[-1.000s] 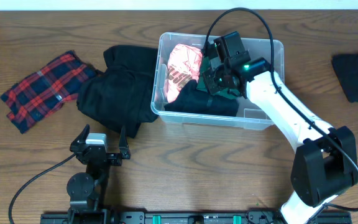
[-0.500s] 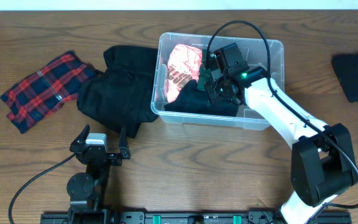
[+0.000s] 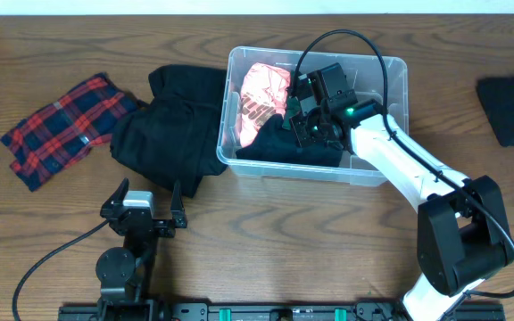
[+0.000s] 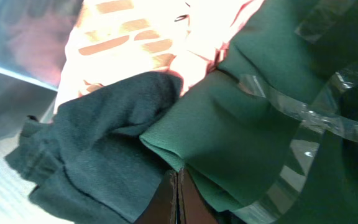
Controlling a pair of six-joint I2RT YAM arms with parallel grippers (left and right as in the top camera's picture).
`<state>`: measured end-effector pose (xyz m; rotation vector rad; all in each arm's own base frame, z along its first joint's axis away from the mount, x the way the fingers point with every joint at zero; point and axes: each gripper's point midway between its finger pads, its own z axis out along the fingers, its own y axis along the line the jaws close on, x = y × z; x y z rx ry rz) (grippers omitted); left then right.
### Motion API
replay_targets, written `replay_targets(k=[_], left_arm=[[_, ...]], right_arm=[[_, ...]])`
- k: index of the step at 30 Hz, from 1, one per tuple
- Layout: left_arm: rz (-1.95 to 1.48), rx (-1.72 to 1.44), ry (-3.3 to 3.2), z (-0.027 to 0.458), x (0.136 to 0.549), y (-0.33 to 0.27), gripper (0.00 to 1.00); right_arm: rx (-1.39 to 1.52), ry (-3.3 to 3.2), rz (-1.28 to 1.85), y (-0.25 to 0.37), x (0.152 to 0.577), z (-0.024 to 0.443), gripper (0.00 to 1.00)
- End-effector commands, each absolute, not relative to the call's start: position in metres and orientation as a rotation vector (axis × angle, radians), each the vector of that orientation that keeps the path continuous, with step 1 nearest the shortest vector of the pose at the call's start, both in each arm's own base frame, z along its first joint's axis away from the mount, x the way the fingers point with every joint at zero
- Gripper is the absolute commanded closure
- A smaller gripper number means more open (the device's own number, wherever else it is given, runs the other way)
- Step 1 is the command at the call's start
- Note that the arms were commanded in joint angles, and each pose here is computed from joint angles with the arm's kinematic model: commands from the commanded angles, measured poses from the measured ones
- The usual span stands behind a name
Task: Pack container
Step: 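Lower the green garment into the bin beside the pink shirt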
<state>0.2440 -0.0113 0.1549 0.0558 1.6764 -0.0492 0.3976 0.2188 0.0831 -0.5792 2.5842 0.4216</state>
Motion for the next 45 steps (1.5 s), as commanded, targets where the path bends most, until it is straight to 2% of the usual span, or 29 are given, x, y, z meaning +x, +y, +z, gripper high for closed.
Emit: replay_targets(k=[1,8,24,45], left_arm=[[-0.057,0.046,1.720,0.138,0.244,-0.011,0.02],[-0.057,0.046,1.720,0.138,0.244,-0.011,0.02],[-0.057,0.047,1.720,0.138,0.244,-0.011,0.02],[-0.057,0.046,1.720,0.138,0.244,-0.011,0.02]], right_arm=[[-0.562,2.532,0.451,0.218,0.406,0.105,0.99],[-0.473,2.543,0.249,0.185,0.423,0.099,0.99],[-0.454,2.470,0.242,0.188,0.439,0.106,0.99],[-0.475,2.683,0.214,0.185,0.421,0.027,0.96]])
